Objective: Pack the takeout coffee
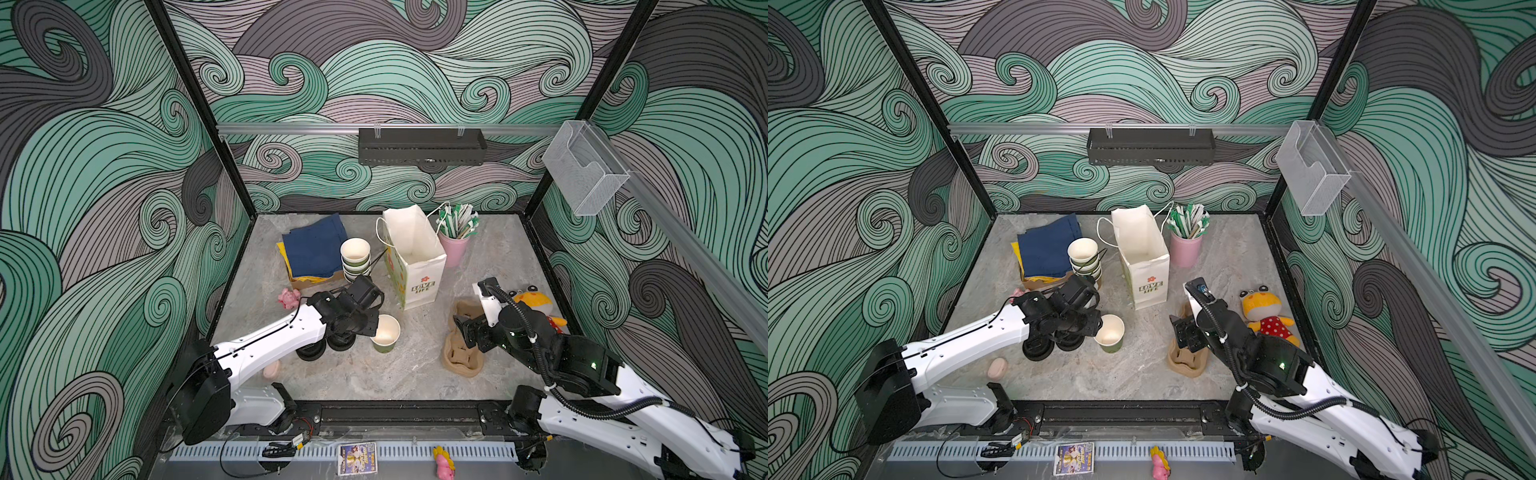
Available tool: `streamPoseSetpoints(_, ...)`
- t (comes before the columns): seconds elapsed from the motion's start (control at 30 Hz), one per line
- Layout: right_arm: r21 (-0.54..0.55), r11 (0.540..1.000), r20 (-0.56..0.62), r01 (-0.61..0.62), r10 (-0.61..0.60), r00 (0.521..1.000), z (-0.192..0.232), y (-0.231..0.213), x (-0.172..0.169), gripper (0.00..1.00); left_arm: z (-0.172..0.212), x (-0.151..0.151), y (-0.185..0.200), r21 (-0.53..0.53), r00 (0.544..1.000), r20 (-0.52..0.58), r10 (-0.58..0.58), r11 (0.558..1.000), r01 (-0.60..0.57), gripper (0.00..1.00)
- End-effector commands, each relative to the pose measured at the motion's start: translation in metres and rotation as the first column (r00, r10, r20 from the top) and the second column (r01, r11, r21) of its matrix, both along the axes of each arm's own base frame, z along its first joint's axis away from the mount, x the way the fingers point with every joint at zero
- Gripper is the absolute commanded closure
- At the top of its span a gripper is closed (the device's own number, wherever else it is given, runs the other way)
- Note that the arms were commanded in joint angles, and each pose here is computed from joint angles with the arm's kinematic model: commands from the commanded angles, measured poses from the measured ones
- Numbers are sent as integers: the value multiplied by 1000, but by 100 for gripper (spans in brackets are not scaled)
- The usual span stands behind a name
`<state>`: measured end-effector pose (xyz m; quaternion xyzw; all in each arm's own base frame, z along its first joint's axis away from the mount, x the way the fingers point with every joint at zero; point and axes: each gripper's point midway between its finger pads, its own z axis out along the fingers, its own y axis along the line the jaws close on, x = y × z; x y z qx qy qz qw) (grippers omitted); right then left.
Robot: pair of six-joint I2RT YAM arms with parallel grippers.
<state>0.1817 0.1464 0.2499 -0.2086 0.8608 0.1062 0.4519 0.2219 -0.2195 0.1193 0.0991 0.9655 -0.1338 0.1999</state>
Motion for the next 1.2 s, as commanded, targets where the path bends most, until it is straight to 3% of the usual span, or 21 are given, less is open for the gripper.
streamPoseSetpoints(0.0,-10,1000,-3,20,-20,1000,5,-8,-2,14,34,10,4,-24,994,103,31,999,-29,35)
streamPoseSetpoints(0.17,-38,993,-42,-109,107,993,12,11,-10,14,100,23,26,-134,943,291,162,983,-128,24)
streamPoseSetpoints(0.3,20,922,-114,-385,385,916,26,72,-31,14,155,36,77,-257,815,447,369,926,-278,23)
streamPoseSetpoints(0.37,21,881,-139,-472,470,872,29,105,-34,14,173,43,116,-296,737,453,501,864,-406,24)
streamPoseSetpoints(0.43,2,837,-185,-547,538,822,27,137,-36,14,182,47,158,-328,647,426,633,774,-541,24)
streamPoseSetpoints(0.5,-18,795,-233,-607,587,775,22,165,-39,14,189,46,185,-354,573,410,710,703,-617,24)
streamPoseSetpoints(0.67,-34,720,-309,-693,652,693,-4,227,-43,11,189,29,228,-390,450,355,819,567,-726,24)
streamPoseSetpoints(0.77,-37,738,-348,-674,623,701,-20,257,-37,12,188,7,252,-378,363,337,869,478,-793,24)
streamPoseSetpoints(0.87,-51,780,-401,-624,556,728,-35,281,-26,12,197,-16,271,-369,287,368,884,423,-828,25)
streamPoseSetpoints(0.97,-104,826,-456,-553,455,765,-55,296,-11,11,211,-35,283,-386,229,401,887,391,-836,26)
streamPoseSetpoints(1.17,-170,845,-574,-507,333,748,-97,318,-4,9,227,-59,294,-396,181,423,888,361,-844,27)
